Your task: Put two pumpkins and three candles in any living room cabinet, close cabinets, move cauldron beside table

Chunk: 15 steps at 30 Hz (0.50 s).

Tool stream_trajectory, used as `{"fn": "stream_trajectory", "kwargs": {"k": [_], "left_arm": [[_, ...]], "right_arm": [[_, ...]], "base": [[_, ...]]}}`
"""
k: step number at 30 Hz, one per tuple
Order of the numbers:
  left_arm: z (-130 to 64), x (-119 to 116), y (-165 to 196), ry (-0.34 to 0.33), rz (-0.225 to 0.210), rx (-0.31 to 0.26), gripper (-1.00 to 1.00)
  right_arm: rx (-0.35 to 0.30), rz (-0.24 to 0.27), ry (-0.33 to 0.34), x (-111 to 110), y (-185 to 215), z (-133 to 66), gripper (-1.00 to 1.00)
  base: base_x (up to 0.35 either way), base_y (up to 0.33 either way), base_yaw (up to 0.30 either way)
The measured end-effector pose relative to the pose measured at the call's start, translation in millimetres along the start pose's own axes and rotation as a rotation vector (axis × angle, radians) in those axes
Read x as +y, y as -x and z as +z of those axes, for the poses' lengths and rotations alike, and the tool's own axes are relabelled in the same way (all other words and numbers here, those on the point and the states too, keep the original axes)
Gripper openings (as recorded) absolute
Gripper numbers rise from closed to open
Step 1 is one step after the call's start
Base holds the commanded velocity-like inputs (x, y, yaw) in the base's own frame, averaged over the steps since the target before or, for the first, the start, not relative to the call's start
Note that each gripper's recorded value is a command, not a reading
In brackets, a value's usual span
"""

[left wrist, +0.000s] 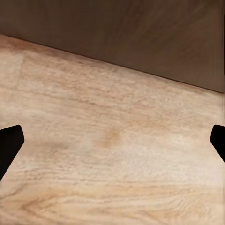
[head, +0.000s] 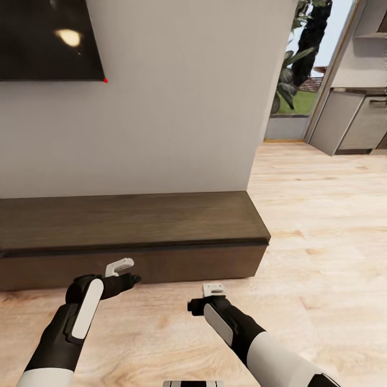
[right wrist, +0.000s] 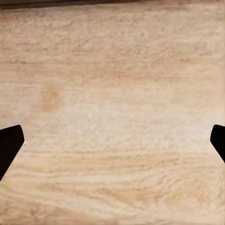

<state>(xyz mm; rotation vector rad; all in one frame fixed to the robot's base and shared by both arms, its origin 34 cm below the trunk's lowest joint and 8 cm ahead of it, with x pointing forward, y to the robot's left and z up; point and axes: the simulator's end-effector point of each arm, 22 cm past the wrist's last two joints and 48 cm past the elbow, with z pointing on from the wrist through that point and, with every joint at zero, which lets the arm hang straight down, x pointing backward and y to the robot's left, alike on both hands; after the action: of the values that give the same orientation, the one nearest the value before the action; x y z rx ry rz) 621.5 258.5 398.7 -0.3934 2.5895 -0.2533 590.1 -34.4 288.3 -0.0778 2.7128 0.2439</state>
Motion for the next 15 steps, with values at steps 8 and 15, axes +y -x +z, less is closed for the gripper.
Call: {"fn": "stream_trajectory", "kwargs": {"k": [8, 15], "left_arm": [[-14.4, -4, 11, -0.005, 0.005, -0.030, 1.00], [-27.5, -2, 22, -0.004, 0.011, -0.057, 1.00]], "right_arm": [[-0.007, -0.027, 0.013, 8, 11, -16.3, 1.00], [-0.044, -0.029, 0.027, 16, 28, -31.4, 1.00]], "base": [[0.000, 0.000, 0.000], [0.000, 0.000, 0.000]]}}
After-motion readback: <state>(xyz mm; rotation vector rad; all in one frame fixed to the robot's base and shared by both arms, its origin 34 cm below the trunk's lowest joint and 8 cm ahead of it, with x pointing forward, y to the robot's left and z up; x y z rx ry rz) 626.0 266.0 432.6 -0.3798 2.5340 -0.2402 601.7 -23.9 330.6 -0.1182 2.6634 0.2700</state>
